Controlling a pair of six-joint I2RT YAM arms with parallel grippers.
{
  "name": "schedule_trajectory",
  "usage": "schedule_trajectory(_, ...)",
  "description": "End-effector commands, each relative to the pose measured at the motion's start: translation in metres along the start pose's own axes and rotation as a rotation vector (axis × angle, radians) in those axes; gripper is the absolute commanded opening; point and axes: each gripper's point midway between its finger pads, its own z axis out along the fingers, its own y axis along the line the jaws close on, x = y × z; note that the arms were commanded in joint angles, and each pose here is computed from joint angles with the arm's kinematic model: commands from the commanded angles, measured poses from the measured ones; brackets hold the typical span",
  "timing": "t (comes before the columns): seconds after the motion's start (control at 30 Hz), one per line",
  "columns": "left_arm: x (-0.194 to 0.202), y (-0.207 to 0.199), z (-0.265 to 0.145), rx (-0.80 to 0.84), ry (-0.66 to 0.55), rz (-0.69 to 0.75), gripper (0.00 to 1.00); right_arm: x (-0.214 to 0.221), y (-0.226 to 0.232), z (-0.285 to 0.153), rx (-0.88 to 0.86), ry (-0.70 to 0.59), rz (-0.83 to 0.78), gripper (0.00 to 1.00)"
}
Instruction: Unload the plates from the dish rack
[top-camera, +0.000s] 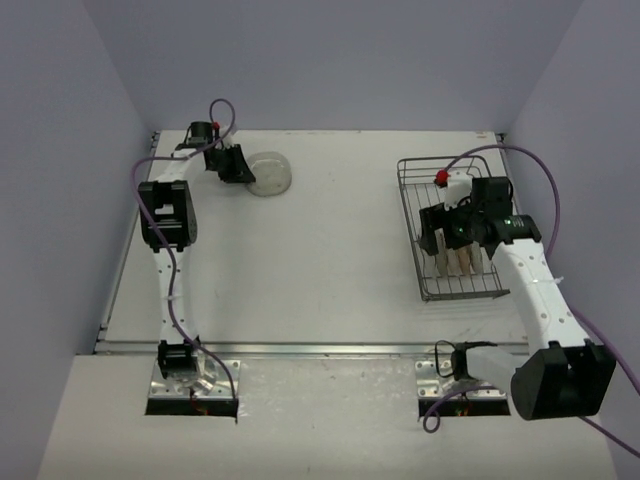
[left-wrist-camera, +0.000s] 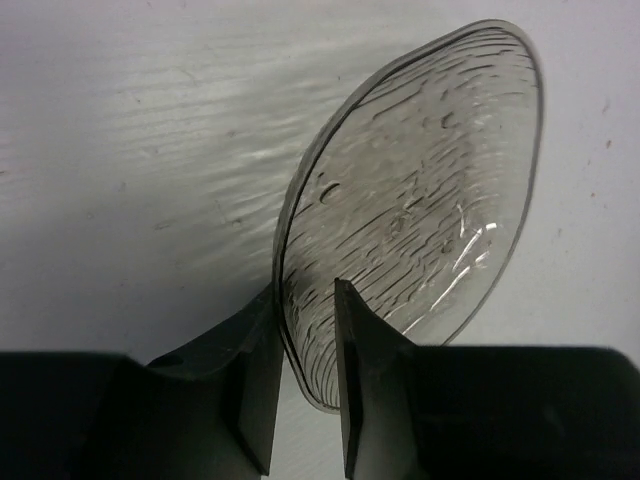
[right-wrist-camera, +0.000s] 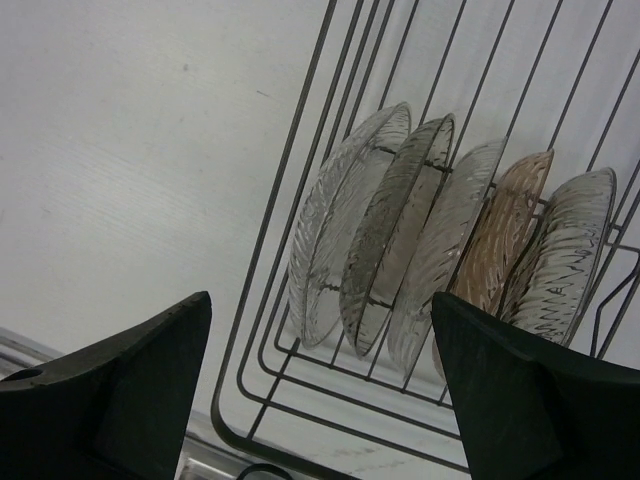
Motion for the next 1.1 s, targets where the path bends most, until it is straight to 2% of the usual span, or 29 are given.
schedule_trajectory(0.0,0.004,0.036,0.009,-0.101,0.008,0.027,0.33,-0.021,0.012,-0.013,-0.084,-0.038,0.070,0.91)
schedule_trajectory(0.17,0.002,0.040,0.003,-0.135,0.002,0.043,0.56,-0.027,0.005,-0.015,-0.092,-0.038,0.138,0.88)
schedule_trajectory(0.2,0.001,0.039,0.002,-0.140,-0.002,0.047,0.57,-0.027,0.002,-0.015,-0.089,-0.035,0.151,0.87)
schedule_trajectory(0.3,-0.015,0.028,-0.017,-0.150,-0.045,0.069,0.70,-0.029,-0.010,-0.015,-0.088,-0.036,0.206,0.82)
schedule_trajectory(0.4,-0.036,0.002,-0.047,-0.123,-0.113,0.108,0.73,-0.022,-0.031,-0.015,-0.061,-0.019,0.275,0.78)
schedule_trajectory(0.47,-0.054,-0.020,-0.072,-0.102,-0.175,0.147,0.75,-0.013,-0.046,-0.011,-0.057,0.008,0.331,0.72)
schedule_trajectory(0.53,-0.074,-0.054,-0.113,-0.090,-0.263,0.196,0.75,0.000,-0.072,-0.010,-0.018,0.030,0.372,0.64)
schedule_trajectory(0.63,-0.084,-0.091,-0.153,-0.070,-0.339,0.253,0.76,0.015,-0.094,-0.005,0.014,0.064,0.387,0.61)
schedule_trajectory(0.8,-0.061,-0.148,-0.190,-0.017,-0.368,0.357,0.79,0.022,-0.107,0.000,0.007,0.080,0.373,0.55)
schedule_trajectory(1.07,-0.011,-0.187,-0.208,0.038,-0.350,0.422,0.79,0.013,-0.116,0.002,-0.018,0.067,0.353,0.51)
